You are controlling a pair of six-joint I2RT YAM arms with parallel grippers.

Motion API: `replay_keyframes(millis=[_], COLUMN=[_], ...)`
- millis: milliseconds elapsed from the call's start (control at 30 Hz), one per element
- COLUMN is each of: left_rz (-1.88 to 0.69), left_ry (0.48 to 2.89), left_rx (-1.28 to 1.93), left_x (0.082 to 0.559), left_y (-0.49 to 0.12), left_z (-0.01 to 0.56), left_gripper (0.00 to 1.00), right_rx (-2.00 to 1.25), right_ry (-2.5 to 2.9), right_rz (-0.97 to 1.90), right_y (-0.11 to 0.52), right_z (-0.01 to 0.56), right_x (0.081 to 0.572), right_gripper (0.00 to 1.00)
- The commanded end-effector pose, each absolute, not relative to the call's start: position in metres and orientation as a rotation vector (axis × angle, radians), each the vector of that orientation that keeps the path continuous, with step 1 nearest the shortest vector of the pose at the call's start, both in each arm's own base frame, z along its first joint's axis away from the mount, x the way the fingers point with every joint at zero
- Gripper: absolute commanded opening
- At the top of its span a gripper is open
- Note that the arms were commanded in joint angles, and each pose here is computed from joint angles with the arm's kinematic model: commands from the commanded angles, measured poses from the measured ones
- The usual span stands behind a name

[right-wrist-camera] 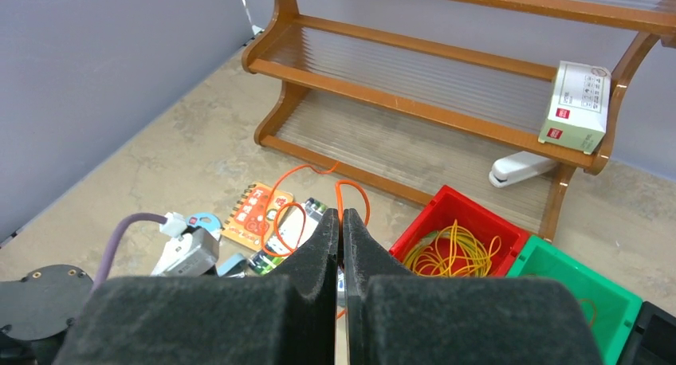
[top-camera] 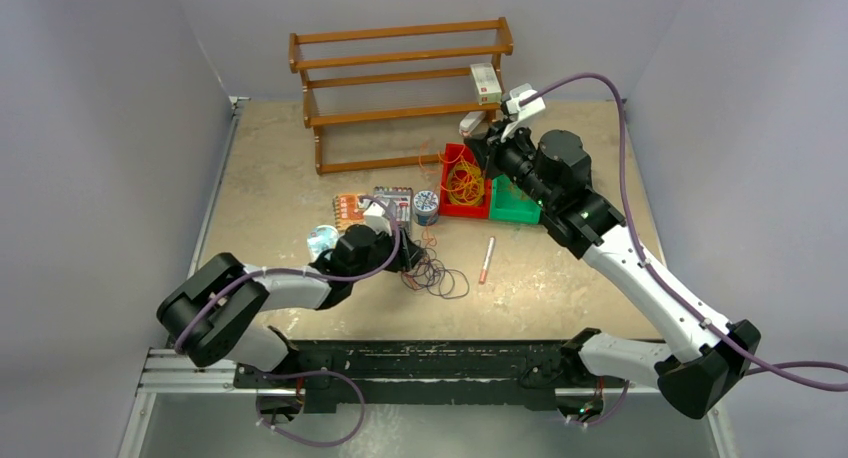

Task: Untangle the cables

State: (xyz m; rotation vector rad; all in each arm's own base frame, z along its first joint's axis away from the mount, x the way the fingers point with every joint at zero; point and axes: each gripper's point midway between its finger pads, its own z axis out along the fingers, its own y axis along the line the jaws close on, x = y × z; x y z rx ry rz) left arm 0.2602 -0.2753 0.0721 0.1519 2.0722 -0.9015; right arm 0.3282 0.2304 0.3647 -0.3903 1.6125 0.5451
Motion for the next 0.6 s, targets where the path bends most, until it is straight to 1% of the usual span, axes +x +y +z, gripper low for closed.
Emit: replay_keyframes(millis=[0,167,233,300,500,567], left_rz=[-0.934,-0.938,-0.929,-0.922,-0.902,-0.888], left_ry=[1.967,1.996,2.022,2.043,2.111,2.132], left_rx=[0.19,0.207,0.209,0.206,0.169,0.157], left_x=[0.274,0.273,0.274,0.275,0.275,0.274], left_y=[-0.291,-0.297,-0.299,-0.3,-0.299,-0.296], left_z=[0.091,0.075,0.064,0.056,0.03,0.023], left_gripper=[0.49,0.49,0.45,0.39,0.1,0.03], right_rx=[-0.338,-0.341,-0.34,-0.335,-0.319,-0.299], right_ry=[1.53,1.526,1.52,1.514,1.489,1.473], right_rz=[0.573,0.588,0.596,0.601,0.568,0.525], right_y=[0.229,0.229,0.23,0.23,0.221,0.211], right_z=[0.398,0.399,0.402,0.405,0.418,0.426], right_x=[0.327,0.324,0.323,0.322,0.32,0.32], right_gripper=[0.0,0.0,0.0,0.0,0.0,0.0])
